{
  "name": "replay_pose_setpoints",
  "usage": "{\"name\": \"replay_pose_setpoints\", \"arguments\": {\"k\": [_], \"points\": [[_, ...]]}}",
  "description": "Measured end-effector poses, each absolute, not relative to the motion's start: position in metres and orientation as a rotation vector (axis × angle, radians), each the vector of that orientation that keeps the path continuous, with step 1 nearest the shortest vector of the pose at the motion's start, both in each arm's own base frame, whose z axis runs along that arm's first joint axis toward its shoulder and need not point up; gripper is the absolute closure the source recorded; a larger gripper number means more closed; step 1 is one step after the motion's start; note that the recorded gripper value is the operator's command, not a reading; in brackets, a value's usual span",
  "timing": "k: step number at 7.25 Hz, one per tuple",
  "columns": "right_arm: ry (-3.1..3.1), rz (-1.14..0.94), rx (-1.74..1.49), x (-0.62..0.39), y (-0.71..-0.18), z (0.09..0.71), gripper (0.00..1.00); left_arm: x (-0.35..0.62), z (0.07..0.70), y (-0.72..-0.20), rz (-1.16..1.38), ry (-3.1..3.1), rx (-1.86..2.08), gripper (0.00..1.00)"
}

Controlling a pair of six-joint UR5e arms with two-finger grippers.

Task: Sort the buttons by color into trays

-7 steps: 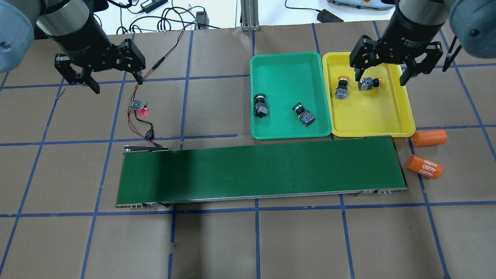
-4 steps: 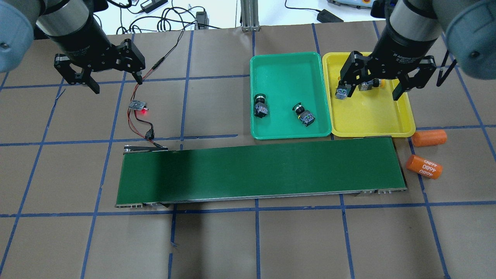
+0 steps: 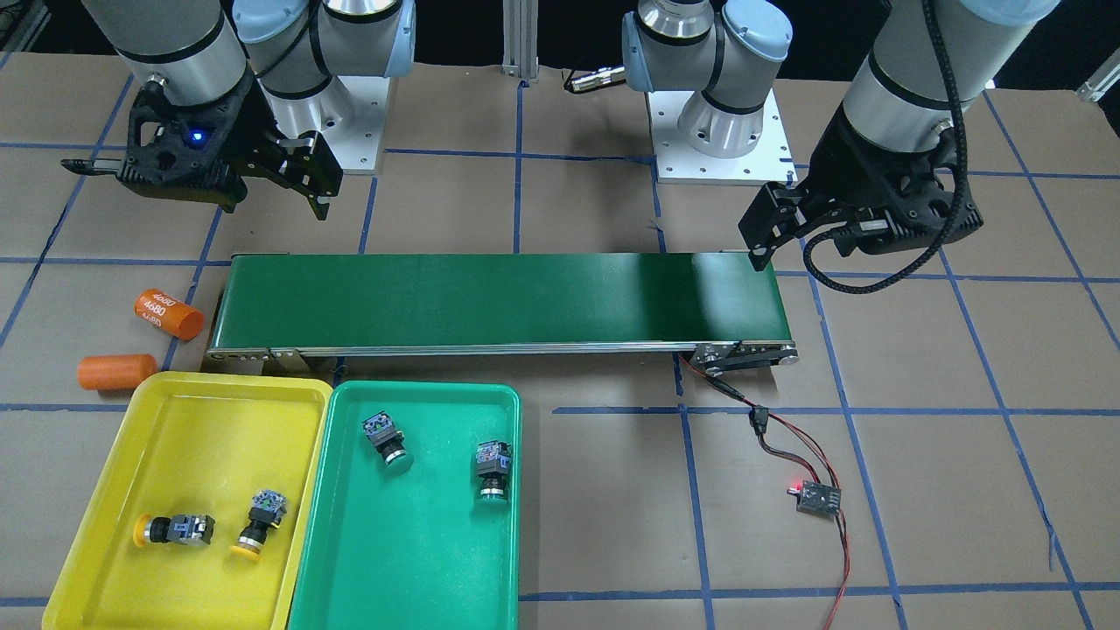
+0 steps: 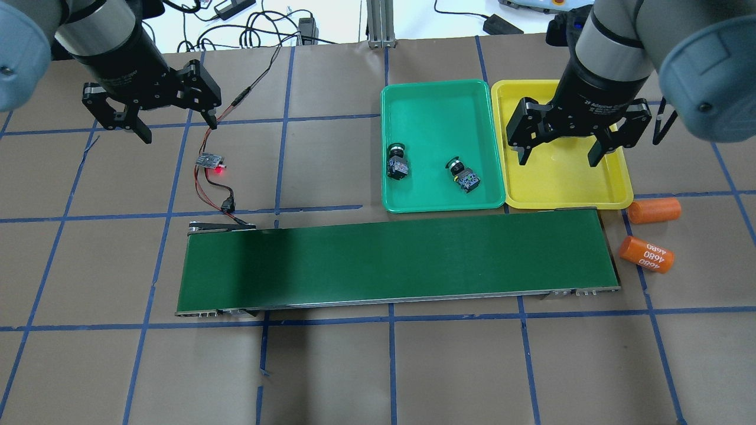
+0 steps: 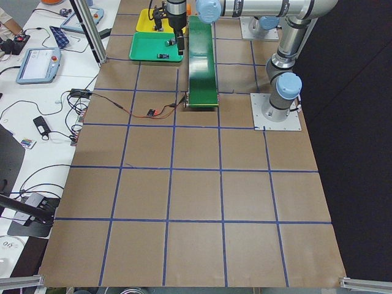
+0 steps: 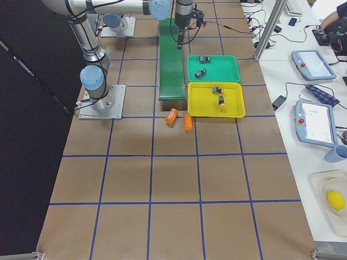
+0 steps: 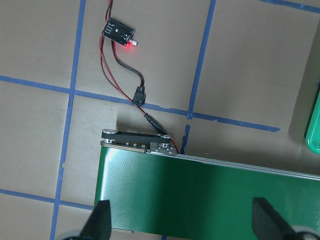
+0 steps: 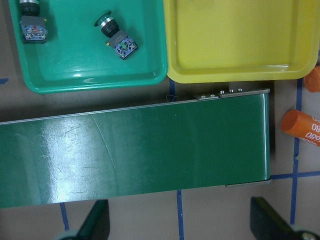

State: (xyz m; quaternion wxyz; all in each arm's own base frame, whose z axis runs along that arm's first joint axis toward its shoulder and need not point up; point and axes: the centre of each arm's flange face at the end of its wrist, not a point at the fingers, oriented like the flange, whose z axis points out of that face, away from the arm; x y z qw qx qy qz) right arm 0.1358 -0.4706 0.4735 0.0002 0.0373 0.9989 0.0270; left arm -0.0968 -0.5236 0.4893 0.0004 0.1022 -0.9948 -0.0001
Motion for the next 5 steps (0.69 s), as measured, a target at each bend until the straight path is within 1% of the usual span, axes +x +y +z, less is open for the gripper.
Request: {"name": "replay_pose_setpoints", "arguments": {"k": [5], "points": [[3.126,0.061,0.181,0.114,-0.465,0.485,0.00,-0.097,0.490,-0.524,0.001,-3.125,0.321,0.00]]}}
